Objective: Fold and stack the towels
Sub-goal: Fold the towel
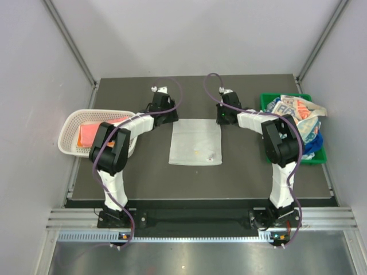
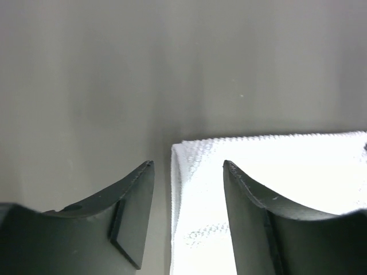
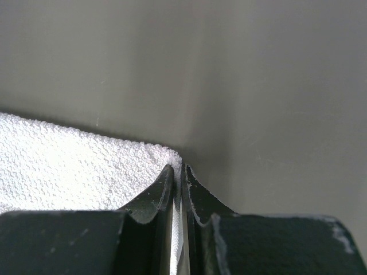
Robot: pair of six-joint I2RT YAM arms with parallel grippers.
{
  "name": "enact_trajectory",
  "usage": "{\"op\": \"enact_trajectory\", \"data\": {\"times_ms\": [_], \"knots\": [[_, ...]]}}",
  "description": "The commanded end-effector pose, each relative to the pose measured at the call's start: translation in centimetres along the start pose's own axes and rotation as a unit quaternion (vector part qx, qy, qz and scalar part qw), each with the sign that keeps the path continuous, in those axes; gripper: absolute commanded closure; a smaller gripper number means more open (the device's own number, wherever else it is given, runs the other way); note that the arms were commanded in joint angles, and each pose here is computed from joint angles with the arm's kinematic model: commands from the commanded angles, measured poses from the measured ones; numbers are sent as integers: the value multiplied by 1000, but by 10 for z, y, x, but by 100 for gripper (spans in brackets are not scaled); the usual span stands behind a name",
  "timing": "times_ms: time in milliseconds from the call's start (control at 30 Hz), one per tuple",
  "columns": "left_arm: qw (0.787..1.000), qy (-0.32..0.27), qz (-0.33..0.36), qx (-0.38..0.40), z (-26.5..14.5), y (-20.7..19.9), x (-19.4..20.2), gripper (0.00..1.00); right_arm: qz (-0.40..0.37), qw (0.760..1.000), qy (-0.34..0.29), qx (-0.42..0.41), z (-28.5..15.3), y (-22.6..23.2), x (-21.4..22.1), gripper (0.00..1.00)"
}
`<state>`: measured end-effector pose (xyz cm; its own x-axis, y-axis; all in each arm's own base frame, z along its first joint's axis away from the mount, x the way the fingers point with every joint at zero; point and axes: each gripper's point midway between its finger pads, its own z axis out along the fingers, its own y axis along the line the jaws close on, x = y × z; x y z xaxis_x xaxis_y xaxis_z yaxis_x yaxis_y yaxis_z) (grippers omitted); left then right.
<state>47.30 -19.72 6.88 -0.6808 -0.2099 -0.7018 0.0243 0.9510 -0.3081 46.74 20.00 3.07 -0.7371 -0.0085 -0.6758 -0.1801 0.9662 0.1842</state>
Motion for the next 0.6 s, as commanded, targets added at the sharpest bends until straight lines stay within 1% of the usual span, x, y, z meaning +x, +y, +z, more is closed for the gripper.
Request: {"op": "enact_trajectory", "data": {"times_ms": [0,33,233,367,400,433,567], "knots": [[999,-26,6,34,-10,-14,-18,45,-2,999,-37,-15,-6,12,-22,93],[1000,-10,10,24,-9,-9,-9,46,-2,999,-37,-15,-6,13,-22,93],[999,23,29,-9,3,2,12,55,-1,999,-36,-16,-5,13,-22,93],[998,39,45,-32,16,7,25,56,-1,999,-36,-16,-5,14,-22,93],[998,37,45,-34,18,6,22,57,0,999,-36,-16,-5,14,-22,93],[997,44,46,-48,23,12,28,57,-1,999,-37,-16,-5,14,-23,93],[996,38,40,-73,29,19,27,56,-1,999,-36,-15,-5,14,-22,93]]}}
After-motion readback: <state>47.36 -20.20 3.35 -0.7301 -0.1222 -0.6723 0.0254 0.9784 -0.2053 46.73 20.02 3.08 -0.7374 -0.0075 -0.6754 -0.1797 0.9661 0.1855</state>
